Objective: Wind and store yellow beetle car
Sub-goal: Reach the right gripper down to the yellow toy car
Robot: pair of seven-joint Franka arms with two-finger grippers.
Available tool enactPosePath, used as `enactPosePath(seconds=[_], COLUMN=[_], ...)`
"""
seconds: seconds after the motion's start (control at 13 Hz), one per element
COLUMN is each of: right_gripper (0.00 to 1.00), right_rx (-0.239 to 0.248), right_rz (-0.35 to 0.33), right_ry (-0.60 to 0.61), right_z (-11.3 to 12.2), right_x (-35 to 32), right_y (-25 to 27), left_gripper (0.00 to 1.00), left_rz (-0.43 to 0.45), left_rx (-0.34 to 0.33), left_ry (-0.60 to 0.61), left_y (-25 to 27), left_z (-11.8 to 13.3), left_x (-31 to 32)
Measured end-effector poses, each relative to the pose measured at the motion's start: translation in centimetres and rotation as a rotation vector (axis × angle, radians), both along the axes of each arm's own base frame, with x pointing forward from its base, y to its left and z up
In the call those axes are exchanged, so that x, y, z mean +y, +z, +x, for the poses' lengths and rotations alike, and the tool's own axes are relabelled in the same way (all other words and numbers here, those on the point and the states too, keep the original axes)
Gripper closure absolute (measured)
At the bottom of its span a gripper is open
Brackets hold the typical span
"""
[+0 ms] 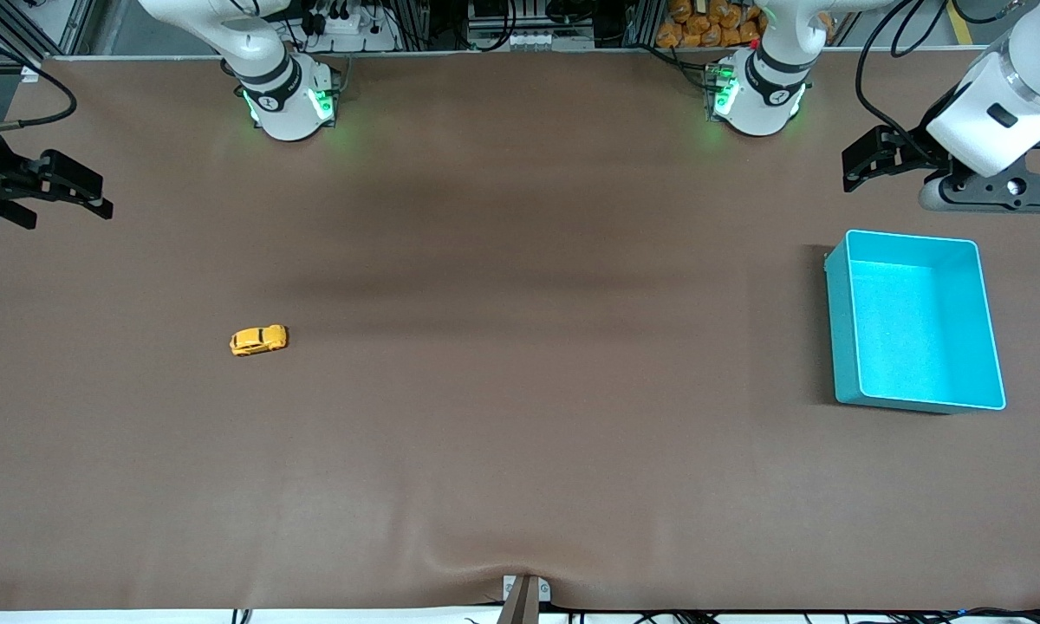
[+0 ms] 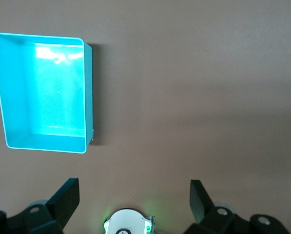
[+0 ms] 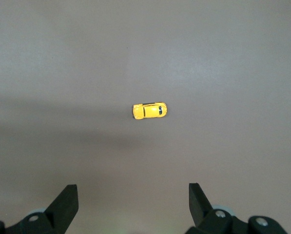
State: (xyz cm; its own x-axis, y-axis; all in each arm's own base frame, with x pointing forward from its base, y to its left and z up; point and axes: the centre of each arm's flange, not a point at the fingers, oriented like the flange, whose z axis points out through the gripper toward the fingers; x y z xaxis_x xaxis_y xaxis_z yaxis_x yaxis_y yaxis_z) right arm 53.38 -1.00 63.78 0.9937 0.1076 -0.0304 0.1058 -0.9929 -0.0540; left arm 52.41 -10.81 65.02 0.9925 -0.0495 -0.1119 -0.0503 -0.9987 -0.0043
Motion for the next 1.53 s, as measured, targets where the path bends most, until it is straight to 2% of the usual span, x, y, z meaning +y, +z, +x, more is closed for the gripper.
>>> enactPosePath(seconds=[0.46, 0.69, 0.92, 1.23, 1.53], right_gripper=[0.00, 0.00, 0.00, 0.00, 0.00], right_rx=[-0.003, 0.017, 0.047, 0.080, 0.056], right_rz=[0.000, 0.000, 0.003, 0.018, 0.013], right_ry=[0.004, 0.037, 0.151, 0.353, 0.626], right_z=[0.0, 0.1, 1.4, 2.4, 2.1], right_x=[0.0, 0.7, 1.2, 1.5, 3.4], right_y=[0.2, -0.7, -3.8, -11.2, -18.2], left_gripper=[0.00, 0.00, 0.00, 0.00, 0.00], left_rz=[0.001, 0.001, 0.001, 0.001, -0.001], left_rx=[-0.001, -0.001, 0.001, 0.007, 0.018], left_ry=[0.003, 0.006, 0.007, 0.017, 0.030], left_y=[0.0, 0.0, -0.1, -0.4, -1.0], left_z=[0.0, 0.0, 0.1, 0.4, 1.0], left_x=[0.1, 0.3, 0.4, 1.0, 2.0])
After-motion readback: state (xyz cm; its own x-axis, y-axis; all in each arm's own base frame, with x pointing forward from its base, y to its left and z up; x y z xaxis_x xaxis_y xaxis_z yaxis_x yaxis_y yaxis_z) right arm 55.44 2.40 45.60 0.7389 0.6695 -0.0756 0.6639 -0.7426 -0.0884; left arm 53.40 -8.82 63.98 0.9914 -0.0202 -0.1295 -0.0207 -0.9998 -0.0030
